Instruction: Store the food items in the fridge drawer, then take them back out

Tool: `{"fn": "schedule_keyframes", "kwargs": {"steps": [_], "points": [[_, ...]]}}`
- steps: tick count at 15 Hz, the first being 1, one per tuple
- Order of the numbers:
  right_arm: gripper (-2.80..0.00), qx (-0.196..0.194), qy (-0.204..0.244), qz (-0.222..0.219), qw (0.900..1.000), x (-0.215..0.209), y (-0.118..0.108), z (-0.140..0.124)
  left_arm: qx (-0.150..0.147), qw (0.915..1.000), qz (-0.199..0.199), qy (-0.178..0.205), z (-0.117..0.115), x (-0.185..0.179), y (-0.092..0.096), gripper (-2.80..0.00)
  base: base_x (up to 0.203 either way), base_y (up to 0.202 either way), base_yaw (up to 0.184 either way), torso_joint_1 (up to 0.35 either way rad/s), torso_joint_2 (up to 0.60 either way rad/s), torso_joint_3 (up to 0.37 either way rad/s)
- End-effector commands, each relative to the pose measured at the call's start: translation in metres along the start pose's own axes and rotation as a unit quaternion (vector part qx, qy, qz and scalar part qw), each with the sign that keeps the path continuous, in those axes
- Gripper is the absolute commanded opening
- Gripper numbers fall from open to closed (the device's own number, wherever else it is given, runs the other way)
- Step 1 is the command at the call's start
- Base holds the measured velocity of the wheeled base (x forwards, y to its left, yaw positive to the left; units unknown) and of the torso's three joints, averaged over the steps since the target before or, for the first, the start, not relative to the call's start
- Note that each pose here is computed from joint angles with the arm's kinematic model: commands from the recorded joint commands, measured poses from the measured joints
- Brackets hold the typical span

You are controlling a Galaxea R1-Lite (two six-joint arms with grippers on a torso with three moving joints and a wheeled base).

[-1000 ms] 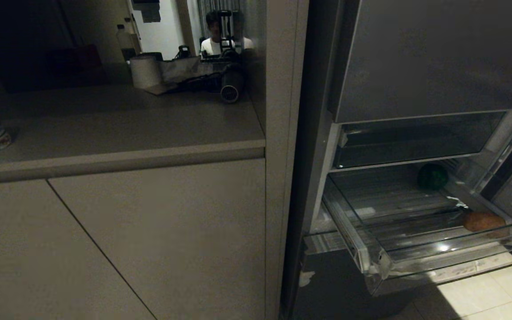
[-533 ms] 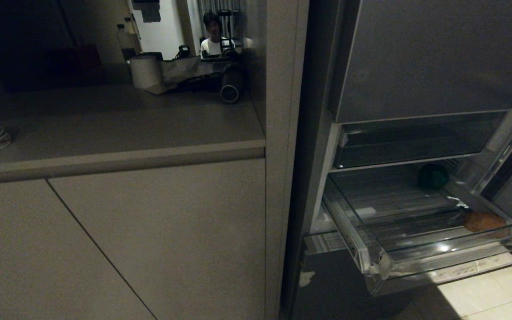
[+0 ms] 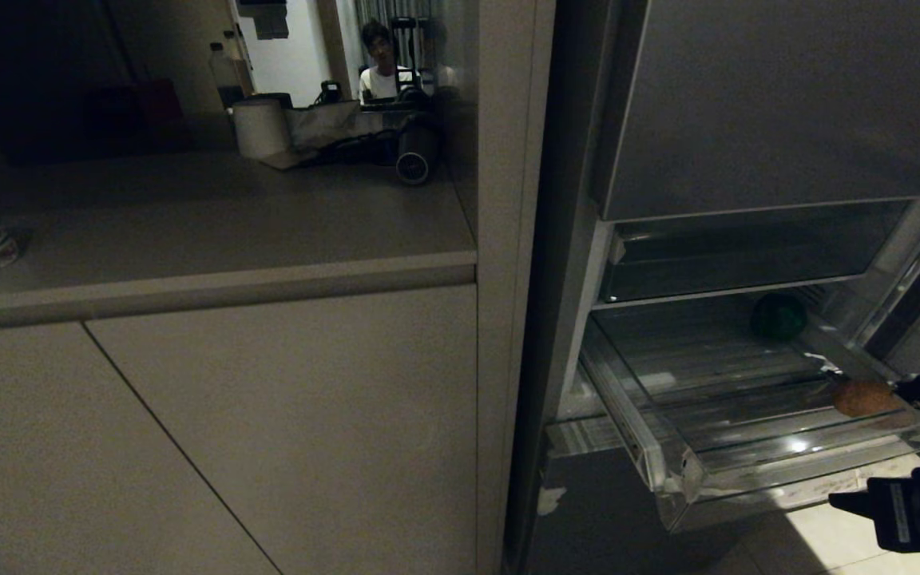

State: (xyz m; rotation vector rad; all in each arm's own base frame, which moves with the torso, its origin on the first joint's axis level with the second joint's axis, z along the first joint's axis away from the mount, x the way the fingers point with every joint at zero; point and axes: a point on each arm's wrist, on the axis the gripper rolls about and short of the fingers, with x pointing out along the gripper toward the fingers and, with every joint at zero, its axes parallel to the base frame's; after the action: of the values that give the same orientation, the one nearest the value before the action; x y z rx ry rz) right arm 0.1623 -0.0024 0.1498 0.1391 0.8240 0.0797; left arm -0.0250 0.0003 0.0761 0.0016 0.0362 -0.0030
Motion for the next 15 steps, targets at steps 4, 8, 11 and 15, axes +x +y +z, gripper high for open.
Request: {"fn": "schedule_keyframes", "kwargs": {"steps": [4, 8, 11, 15], "points": [[-2.8, 0.003, 0.039, -0.003, 0.999, 0.062, -0.007, 0.032, 0.0, 1.0, 0.0, 0.002, 0.0, 0.0, 0.0, -2.8, 0.0, 0.0, 0.0, 0.0, 0.0, 0.0], [-2.8, -0.003, 0.039, -0.001, 0.999, 0.087, -0.01, 0.05, 0.0, 1.0, 0.0, 0.002, 0.0, 0.0, 0.0, -2.8, 0.0, 0.0, 0.0, 0.0, 0.0, 0.0], [-2.8, -0.014, -0.023, 0.009, 1.0, 0.114, -0.012, 0.064, 0.0, 1.0, 0.0, 0.002, 0.0, 0.0, 0.0, -2.8, 0.0, 0.0, 0.0, 0.0, 0.0, 0.0], [-2.8, -0.023, -0.072, 0.05, 0.996, 0.151, -0.014, 0.085, 0.0, 1.0, 0.0, 0.002, 0.0, 0.0, 0.0, -2.8, 0.0, 0.0, 0.0, 0.0, 0.0, 0.0]]}}
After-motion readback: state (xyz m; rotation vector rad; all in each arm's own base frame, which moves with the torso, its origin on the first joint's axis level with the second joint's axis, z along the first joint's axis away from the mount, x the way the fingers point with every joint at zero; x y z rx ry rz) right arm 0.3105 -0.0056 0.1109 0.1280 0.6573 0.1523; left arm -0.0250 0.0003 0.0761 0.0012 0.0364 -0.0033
